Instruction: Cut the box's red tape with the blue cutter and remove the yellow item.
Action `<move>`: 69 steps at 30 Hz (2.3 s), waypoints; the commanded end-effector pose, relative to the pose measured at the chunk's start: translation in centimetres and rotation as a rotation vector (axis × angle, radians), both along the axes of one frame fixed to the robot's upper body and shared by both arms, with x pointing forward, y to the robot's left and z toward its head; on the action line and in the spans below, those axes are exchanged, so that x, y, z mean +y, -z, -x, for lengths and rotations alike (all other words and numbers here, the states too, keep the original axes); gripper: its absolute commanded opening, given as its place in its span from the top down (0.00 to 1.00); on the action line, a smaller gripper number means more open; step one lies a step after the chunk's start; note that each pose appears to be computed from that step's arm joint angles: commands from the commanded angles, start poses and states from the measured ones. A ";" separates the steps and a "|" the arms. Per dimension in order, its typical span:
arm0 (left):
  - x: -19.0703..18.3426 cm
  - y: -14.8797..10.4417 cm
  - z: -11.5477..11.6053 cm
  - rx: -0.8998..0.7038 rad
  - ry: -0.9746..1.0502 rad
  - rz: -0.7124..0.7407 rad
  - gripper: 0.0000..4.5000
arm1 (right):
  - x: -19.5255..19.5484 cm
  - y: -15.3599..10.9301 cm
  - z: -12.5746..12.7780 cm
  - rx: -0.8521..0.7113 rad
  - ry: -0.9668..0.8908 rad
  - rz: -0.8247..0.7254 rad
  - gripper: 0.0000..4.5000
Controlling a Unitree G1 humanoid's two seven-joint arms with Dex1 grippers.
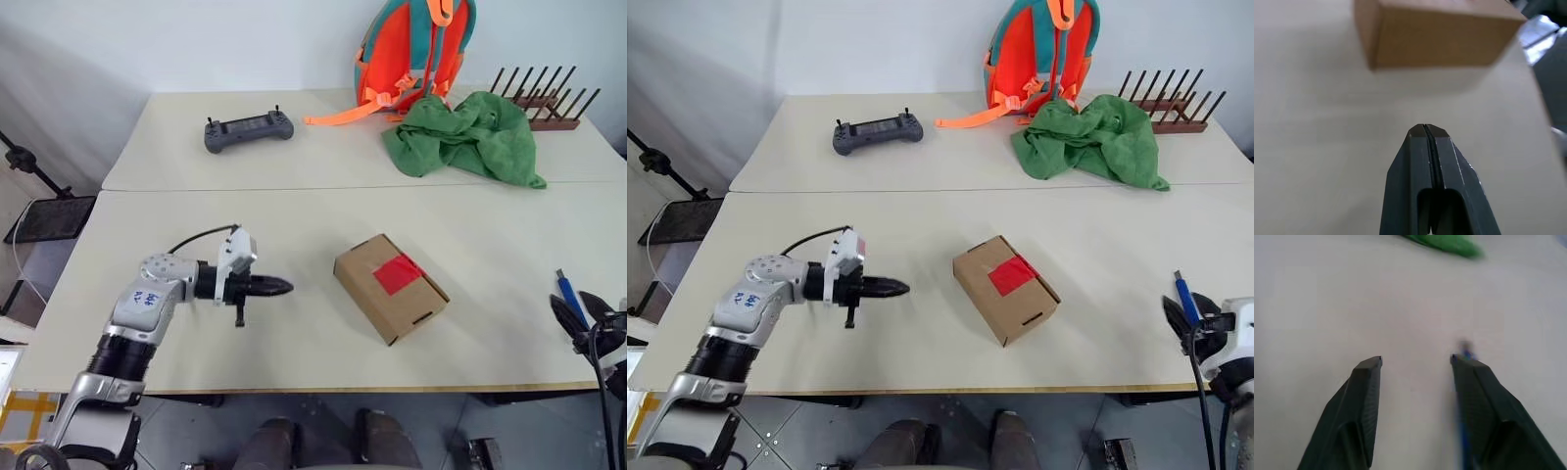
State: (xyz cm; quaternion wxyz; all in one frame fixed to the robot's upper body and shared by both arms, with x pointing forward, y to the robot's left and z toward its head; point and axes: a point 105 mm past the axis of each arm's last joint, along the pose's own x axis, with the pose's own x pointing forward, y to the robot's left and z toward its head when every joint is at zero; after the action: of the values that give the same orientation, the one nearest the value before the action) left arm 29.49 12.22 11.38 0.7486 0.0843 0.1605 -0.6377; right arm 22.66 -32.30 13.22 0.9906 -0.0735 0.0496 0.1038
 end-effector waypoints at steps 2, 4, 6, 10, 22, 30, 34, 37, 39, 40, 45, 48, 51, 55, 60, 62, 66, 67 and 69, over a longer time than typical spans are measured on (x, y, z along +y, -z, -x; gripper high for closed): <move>-2.0 -0.3 0.3 -0.034 0.003 0.040 1.00 | 3.3 -1.5 -1.5 -0.034 -0.125 0.069 0.60; -3.3 -0.1 -0.1 -0.056 -0.029 0.063 1.00 | 4.6 -1.5 -3.5 -0.067 -0.135 0.137 0.74; -4.3 0.0 -0.4 -0.065 -0.052 0.076 1.00 | 5.8 -1.2 -5.2 -0.092 -0.135 0.178 0.91; -6.3 0.1 -1.6 -0.067 -0.136 0.115 1.00 | 9.1 0.8 -7.6 -0.054 -0.218 0.221 0.99; -7.3 0.6 -1.6 -0.072 -0.176 0.102 1.00 | 18.0 1.7 -6.5 0.047 -0.581 0.139 0.99; -4.2 0.4 -0.8 -0.064 -0.179 0.042 1.00 | 21.3 1.7 -5.4 0.079 -0.681 0.122 0.99; -3.5 0.4 -0.4 -0.057 -0.176 0.018 1.00 | 21.3 2.5 -5.3 0.108 -0.674 0.141 0.99; -3.0 0.5 -0.1 -0.047 -0.168 -0.019 1.00 | 21.0 2.7 -5.2 0.118 -0.663 0.147 0.99; -1.9 0.0 -0.9 -0.080 -0.201 -0.049 1.00 | 20.1 2.0 -5.0 0.111 -0.620 0.117 0.95; -1.2 -0.5 -1.2 -0.090 -0.206 -0.057 1.00 | 19.2 1.6 -4.9 0.119 -0.582 0.098 0.91; -0.1 -3.3 -0.5 -0.047 -0.098 -0.051 1.00 | 16.6 0.2 -3.6 0.168 -0.515 0.043 0.57; -0.4 -5.5 0.2 -0.042 0.017 -0.010 1.00 | 15.4 -1.0 -3.6 0.202 -0.458 -0.050 0.35; -4.2 -8.2 -1.3 -0.142 0.054 0.118 1.00 | 15.7 -2.9 -5.3 0.189 -0.414 -0.224 0.13; -6.7 -6.4 -2.2 -0.178 0.067 0.054 1.00 | 17.8 -3.2 -6.3 0.238 -0.444 -0.299 0.00; -7.7 -4.2 -2.9 -0.178 0.010 -0.028 1.00 | 19.2 -3.1 -7.1 0.272 -0.453 -0.293 0.00; -7.6 -3.9 -2.9 -0.170 0.001 -0.032 1.00 | 19.2 -2.8 -7.4 0.283 -0.444 -0.283 0.00; -7.3 -3.5 -2.7 -0.167 -0.001 -0.043 1.00 | 19.5 -2.4 -7.9 0.289 -0.446 -0.281 0.00; -7.2 -3.4 -2.6 -0.166 -0.002 -0.046 1.00 | 19.6 -2.3 -8.0 0.290 -0.446 -0.282 0.00; -7.2 -3.3 -2.6 -0.168 -0.003 -0.053 1.00 | 19.7 -2.1 -8.6 0.295 -0.432 -0.292 0.00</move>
State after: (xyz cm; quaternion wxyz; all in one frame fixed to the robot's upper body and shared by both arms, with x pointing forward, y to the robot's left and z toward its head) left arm 32.27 4.77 15.36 0.7579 0.1479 0.1027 -0.6271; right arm 30.72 -12.72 14.52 0.9220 0.0818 0.1811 0.3323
